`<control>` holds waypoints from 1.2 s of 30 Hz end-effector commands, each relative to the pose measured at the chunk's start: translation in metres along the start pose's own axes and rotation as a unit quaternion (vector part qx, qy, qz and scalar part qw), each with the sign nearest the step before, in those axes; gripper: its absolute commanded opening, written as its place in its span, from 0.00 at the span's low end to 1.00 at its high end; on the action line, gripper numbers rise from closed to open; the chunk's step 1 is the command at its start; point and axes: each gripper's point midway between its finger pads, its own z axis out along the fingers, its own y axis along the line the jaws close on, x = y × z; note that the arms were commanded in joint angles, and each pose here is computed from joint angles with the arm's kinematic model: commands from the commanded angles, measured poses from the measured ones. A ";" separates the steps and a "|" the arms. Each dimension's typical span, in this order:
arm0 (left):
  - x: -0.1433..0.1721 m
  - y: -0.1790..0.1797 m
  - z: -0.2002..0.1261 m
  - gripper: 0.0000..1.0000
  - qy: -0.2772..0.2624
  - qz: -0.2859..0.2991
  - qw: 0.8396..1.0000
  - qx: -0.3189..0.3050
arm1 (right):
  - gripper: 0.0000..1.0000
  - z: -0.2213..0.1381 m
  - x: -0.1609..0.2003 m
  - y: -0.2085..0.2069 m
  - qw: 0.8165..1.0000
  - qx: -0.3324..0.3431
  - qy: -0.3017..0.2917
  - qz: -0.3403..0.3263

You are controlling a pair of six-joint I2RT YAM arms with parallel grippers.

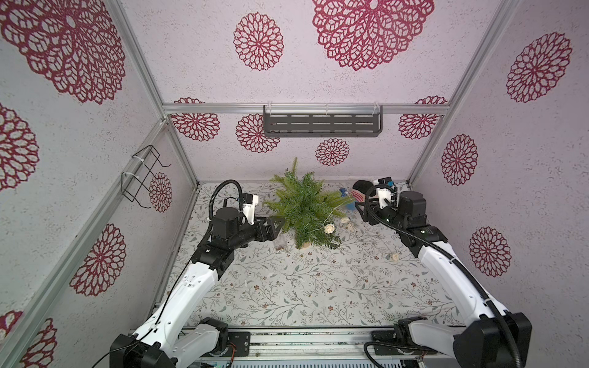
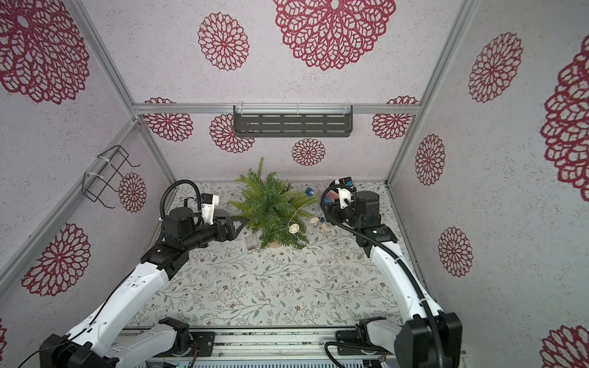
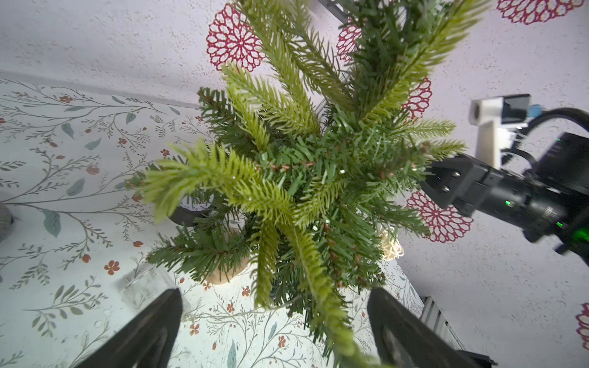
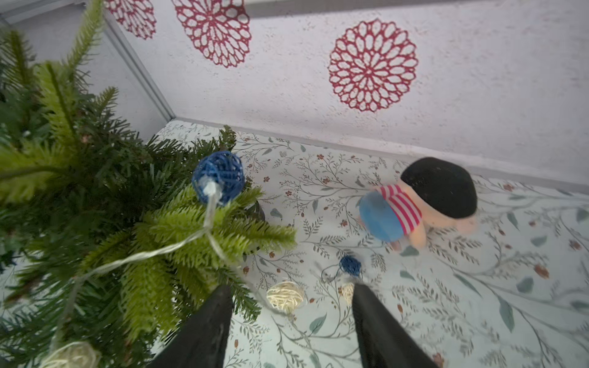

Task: Remove string lights from the small christmas tree
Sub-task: Remove the light string from the Christmas tree.

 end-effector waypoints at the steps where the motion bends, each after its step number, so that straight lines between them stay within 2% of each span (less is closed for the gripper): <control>1: -0.009 -0.014 -0.006 0.95 -0.001 0.012 1.000 0.028 | 0.64 0.005 -0.032 0.025 0.989 -0.122 -0.053 -0.059; 6: -0.001 -0.020 -0.006 0.94 0.015 0.000 0.999 0.045 | 0.60 0.023 -0.013 0.032 0.981 -0.185 -0.024 -0.055; 12: -0.003 -0.019 -0.006 0.93 0.017 0.000 0.999 0.041 | 0.55 0.024 -0.002 0.021 0.986 -0.157 -0.027 -0.057; 19: -0.004 -0.020 -0.002 0.93 0.023 -0.006 0.999 0.046 | 0.51 0.026 0.006 0.024 0.984 -0.171 -0.046 -0.033; 21: -0.004 -0.020 -0.002 0.93 0.025 -0.006 0.999 0.045 | 0.49 0.028 0.010 0.017 0.988 -0.150 -0.040 -0.023; 25: -0.003 -0.019 -0.004 0.93 0.024 -0.001 0.999 0.041 | 0.49 0.026 0.020 -0.023 1.000 -0.026 -0.017 -0.002; 31: 0.001 -0.020 -0.004 0.92 0.030 -0.001 0.998 0.048 | 0.52 -0.003 0.016 -0.035 0.999 0.015 -0.030 0.016; 34: 0.001 -0.025 -0.006 0.92 0.031 -0.003 0.998 0.057 | 0.56 -0.015 0.014 -0.023 0.999 -0.002 -0.045 0.012; 36: 0.001 -0.028 -0.009 0.92 0.030 -0.003 0.998 0.061 | 0.58 -0.021 0.013 -0.008 0.998 -0.039 -0.055 0.008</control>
